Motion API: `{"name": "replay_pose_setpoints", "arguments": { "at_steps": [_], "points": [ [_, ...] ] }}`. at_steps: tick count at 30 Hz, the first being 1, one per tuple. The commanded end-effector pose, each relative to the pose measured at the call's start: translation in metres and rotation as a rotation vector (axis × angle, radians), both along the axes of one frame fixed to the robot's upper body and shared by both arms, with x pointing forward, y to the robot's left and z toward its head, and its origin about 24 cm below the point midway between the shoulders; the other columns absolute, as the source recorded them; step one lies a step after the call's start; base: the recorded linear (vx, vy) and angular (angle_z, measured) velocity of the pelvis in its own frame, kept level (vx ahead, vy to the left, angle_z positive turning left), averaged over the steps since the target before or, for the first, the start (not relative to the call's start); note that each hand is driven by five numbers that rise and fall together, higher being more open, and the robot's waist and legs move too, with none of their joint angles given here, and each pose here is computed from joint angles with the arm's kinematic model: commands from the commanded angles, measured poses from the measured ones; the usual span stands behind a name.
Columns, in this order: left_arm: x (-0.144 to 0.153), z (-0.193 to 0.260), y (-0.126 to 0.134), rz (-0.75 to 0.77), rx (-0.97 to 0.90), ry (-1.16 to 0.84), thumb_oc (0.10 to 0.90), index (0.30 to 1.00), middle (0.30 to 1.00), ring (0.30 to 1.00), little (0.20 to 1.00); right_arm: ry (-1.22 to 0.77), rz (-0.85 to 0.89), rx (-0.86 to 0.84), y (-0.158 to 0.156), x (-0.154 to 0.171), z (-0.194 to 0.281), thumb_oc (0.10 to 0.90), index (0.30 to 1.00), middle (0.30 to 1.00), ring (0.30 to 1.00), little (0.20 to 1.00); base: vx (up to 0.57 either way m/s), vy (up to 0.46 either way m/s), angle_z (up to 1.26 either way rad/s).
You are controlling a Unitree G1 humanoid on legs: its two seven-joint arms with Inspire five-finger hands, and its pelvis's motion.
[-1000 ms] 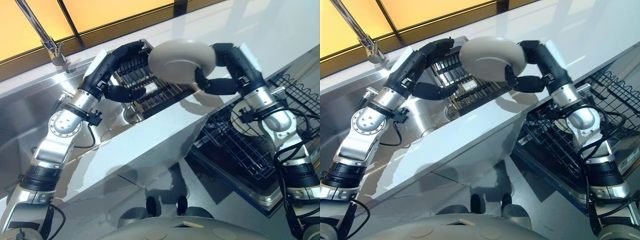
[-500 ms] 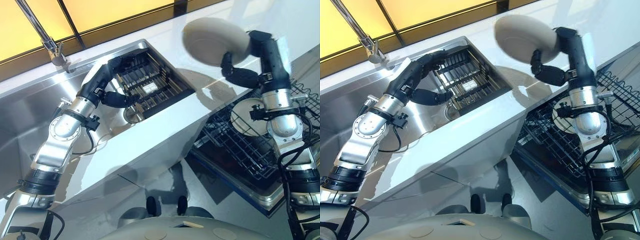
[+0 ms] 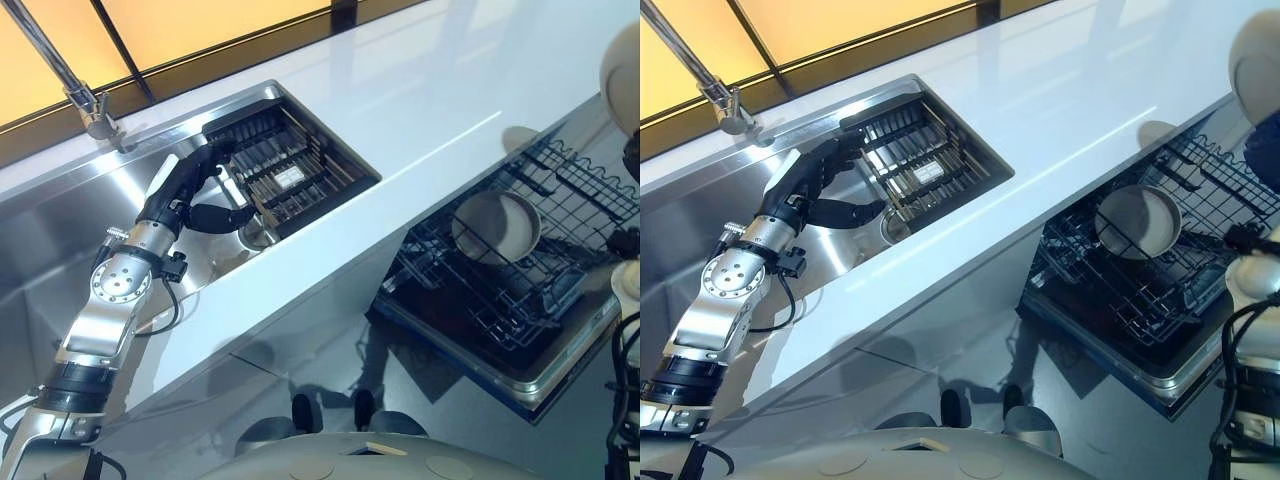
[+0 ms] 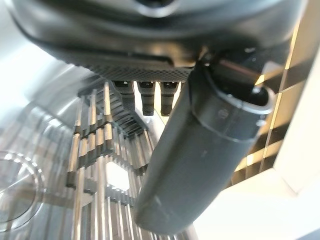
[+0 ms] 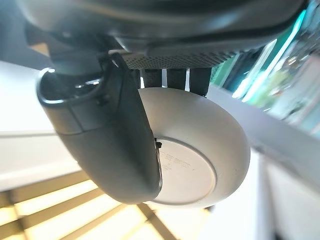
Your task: Pick up plates and place into dishwasher.
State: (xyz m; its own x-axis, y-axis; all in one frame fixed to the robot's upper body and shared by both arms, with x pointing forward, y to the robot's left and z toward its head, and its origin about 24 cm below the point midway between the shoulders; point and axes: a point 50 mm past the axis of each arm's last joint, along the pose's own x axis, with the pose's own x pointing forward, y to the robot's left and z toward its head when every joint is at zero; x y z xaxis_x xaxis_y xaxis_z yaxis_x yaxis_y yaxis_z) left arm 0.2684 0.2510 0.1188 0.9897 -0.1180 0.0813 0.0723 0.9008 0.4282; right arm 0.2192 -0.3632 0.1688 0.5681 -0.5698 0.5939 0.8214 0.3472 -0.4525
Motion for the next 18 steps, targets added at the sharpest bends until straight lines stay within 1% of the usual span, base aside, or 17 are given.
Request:
{"name": "replay_pose_setpoints", "arguments": {
  "at_steps": [1, 4, 5, 6, 9, 14, 18],
  "points": [
    [0.005, 0.038, 0.012, 0.056, -0.031, -0.198, 0.800, 0.900, 0.900, 0.900, 0.900, -0.066, 0.094, -0.076, 0.002, 0.003, 0.029, 0.100, 0.300, 0.300, 0.300, 0.200, 0.01, 0.002, -0.11],
    [0.003, 0.034, 0.016, 0.079, -0.044, -0.192, 0.800, 0.900, 0.900, 0.900, 0.900, 0.068, 0.172, -0.043, 0.008, 0.006, 0.004, 0.100, 0.300, 0.300, 0.300, 0.200, 0.00, 0.001, -0.02],
    [0.002, 0.032, 0.016, 0.087, -0.050, -0.190, 0.800, 0.900, 0.900, 0.900, 0.900, 0.114, 0.227, -0.006, 0.014, 0.008, -0.008, 0.100, 0.300, 0.300, 0.300, 0.200, 0.01, -0.003, -0.05],
    [0.001, 0.030, 0.017, 0.091, -0.051, -0.185, 0.800, 0.900, 0.900, 0.900, 0.900, 0.151, 0.244, 0.008, 0.016, 0.009, -0.015, 0.100, 0.300, 0.300, 0.300, 0.200, 0.01, -0.003, -0.07],
    [0.000, 0.026, 0.017, 0.093, -0.050, -0.176, 0.800, 0.900, 0.900, 0.900, 0.900, 0.227, 0.263, 0.022, 0.021, 0.011, -0.031, 0.100, 0.300, 0.300, 0.300, 0.200, 0.03, 0.006, -0.06],
    [0.000, 0.027, 0.013, 0.059, -0.062, -0.189, 0.800, 0.900, 0.900, 0.900, 0.900, 0.290, 0.280, 0.040, 0.023, 0.016, -0.041, 0.100, 0.300, 0.300, 0.300, 0.200, 0.01, 0.001, 0.01],
    [0.001, 0.026, 0.008, 0.045, -0.083, -0.200, 0.800, 0.900, 0.900, 0.900, 0.900, 0.368, 0.242, 0.017, 0.022, 0.024, -0.049, 0.100, 0.300, 0.300, 0.300, 0.200, 0.01, -0.001, 0.02]
  ]
}}
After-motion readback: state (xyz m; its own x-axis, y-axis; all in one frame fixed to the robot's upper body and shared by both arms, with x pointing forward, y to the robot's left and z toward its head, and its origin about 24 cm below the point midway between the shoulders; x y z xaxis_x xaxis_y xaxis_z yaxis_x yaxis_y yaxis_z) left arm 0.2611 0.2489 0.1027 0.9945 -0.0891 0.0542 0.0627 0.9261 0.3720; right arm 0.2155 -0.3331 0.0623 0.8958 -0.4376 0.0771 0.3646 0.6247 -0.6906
